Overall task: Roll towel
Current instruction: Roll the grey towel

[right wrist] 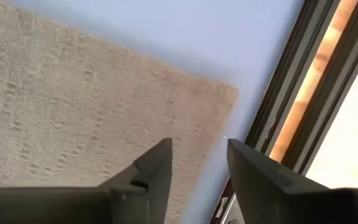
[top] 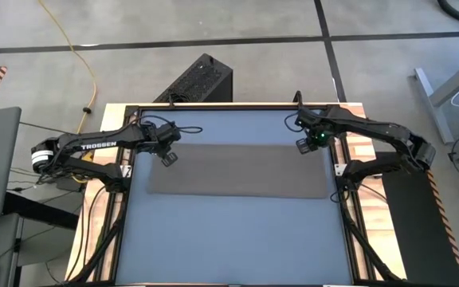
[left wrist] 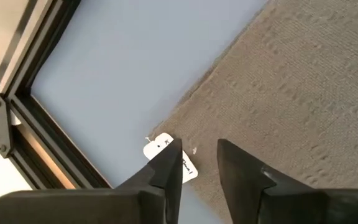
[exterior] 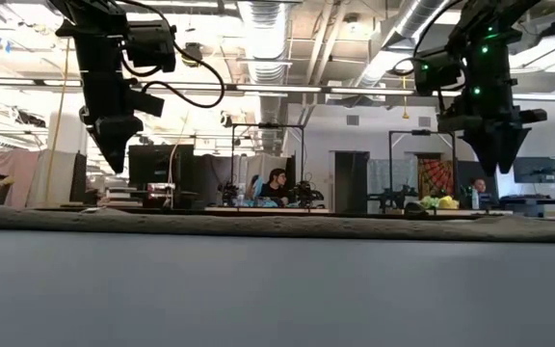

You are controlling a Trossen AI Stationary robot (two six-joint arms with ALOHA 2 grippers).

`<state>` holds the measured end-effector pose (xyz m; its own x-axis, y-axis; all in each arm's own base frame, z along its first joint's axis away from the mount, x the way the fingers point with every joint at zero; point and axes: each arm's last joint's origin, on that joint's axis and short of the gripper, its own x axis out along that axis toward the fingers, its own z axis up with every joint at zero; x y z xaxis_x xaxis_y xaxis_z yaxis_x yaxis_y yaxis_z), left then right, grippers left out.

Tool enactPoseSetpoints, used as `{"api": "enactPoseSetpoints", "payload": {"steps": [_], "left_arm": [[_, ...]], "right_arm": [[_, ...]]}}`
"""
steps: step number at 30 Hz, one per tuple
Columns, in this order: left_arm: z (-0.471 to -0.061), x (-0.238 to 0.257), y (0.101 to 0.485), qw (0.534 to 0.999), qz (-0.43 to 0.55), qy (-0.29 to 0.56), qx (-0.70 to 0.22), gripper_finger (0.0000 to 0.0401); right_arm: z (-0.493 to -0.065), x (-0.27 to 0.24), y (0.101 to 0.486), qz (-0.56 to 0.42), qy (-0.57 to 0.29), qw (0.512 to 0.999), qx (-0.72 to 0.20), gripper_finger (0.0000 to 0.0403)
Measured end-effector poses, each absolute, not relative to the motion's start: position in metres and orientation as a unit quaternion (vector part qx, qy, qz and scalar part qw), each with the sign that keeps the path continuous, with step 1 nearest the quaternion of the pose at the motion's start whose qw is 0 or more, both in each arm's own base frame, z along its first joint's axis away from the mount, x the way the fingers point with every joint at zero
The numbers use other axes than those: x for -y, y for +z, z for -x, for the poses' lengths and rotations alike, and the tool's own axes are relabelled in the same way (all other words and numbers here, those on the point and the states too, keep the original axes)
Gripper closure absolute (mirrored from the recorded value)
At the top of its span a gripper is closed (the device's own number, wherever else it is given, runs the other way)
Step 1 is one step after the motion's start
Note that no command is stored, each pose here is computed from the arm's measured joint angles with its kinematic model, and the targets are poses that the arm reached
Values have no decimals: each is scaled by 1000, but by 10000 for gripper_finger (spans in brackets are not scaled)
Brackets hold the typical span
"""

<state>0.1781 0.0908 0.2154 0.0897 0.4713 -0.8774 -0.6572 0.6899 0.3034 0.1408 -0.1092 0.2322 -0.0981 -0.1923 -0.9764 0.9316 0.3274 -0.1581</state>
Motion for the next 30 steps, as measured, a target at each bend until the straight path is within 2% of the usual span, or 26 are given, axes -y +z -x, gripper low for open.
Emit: {"api": "enactPoseSetpoints", "payload": {"steps": [5, 8, 15, 20, 25, 30], "left_arm": [[-178, -91, 215, 734, 88, 381, -555, 298], [-179, -89, 215, 741, 109, 361, -556, 298], [-188, -63, 210, 767, 171, 246, -567, 298], [-180, -31, 179, 750, 161, 199, -609, 298], [-170, -16, 154, 739, 171, 201, -619, 298], [-168, -19, 150, 726, 222, 255, -599, 298]], "right_arm": [[-145, 111, 244, -325, -476, 603, -551, 205], [-154, 103, 248, -341, -431, 627, -553, 208], [-185, 55, 244, -346, -334, 682, -550, 222], [-198, 17, 244, -326, -306, 715, -537, 227], [-200, -7, 242, -303, -313, 727, -530, 227], [-195, -10, 213, -295, -324, 713, -546, 227]]}}
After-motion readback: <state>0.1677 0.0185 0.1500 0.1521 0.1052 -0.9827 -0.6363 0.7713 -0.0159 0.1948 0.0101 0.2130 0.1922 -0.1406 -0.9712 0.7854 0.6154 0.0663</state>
